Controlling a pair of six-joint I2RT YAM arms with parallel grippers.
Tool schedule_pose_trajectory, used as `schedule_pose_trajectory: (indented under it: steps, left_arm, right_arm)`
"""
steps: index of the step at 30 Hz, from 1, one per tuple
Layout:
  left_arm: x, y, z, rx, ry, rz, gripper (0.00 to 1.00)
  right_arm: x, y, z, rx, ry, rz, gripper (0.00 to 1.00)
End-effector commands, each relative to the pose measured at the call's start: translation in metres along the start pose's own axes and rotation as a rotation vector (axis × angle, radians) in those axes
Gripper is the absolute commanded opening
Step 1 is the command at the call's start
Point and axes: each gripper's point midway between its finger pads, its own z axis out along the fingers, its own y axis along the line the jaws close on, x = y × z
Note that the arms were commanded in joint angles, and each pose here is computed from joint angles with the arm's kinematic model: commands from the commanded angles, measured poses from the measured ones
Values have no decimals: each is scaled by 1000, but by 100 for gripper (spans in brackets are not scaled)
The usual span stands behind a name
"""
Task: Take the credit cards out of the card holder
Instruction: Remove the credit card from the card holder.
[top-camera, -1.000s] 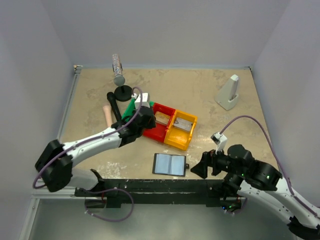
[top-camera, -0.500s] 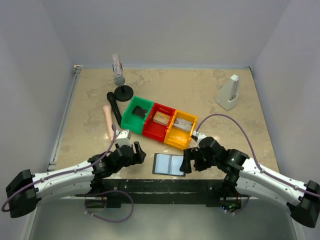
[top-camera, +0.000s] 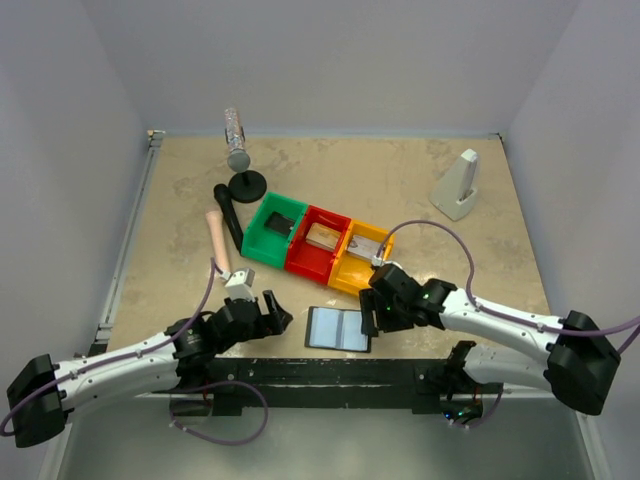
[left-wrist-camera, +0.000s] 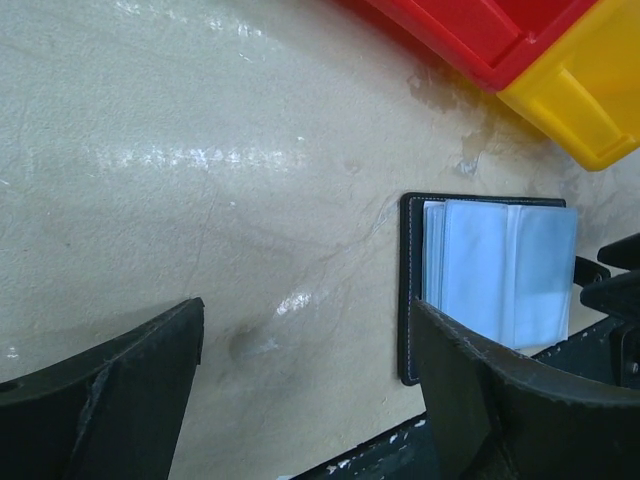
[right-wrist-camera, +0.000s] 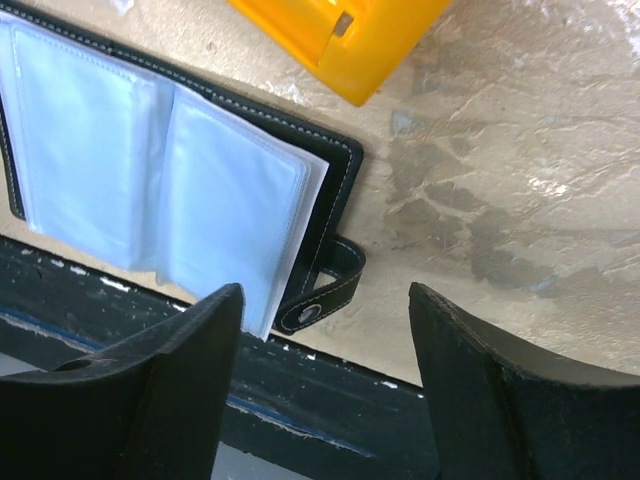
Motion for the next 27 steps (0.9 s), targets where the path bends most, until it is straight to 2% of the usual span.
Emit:
schedule_pose_trajectory:
  steps: [1, 4, 12, 14, 18, 21, 23, 25, 27]
  left_arm:
    - [2, -17, -1, 72, 22, 10, 87]
    - [1, -19, -2, 69, 29, 15, 86]
    - [0, -25, -3, 85, 35, 21, 85]
    - [0, -27, -2, 92, 38, 20, 85]
    - [2, -30, -2, 101, 49, 16, 86]
    - [2, -35, -2, 117, 55, 11, 91]
    - [2, -40, -3, 138, 58, 8, 96]
    - [2, -50, -4, 186, 63, 2, 100]
    - [3, -71, -6, 299, 67, 17, 100]
  right_arm:
    - [-18, 3, -4, 49, -40, 15, 68]
    - [-16, 1, -3, 58, -30, 15, 59]
    - [0, -1, 0, 32, 18, 16, 55]
    - [3, -1, 2, 29, 31, 15, 51]
    - [6, -3, 6, 32, 40, 25, 36]
    - [8, -5, 5, 30, 34, 32, 28]
    - [7, -4, 2, 17, 16, 35, 16]
    - [4, -1, -3, -7, -6, 31, 0]
    - [2, 4, -7, -46, -26, 17, 0]
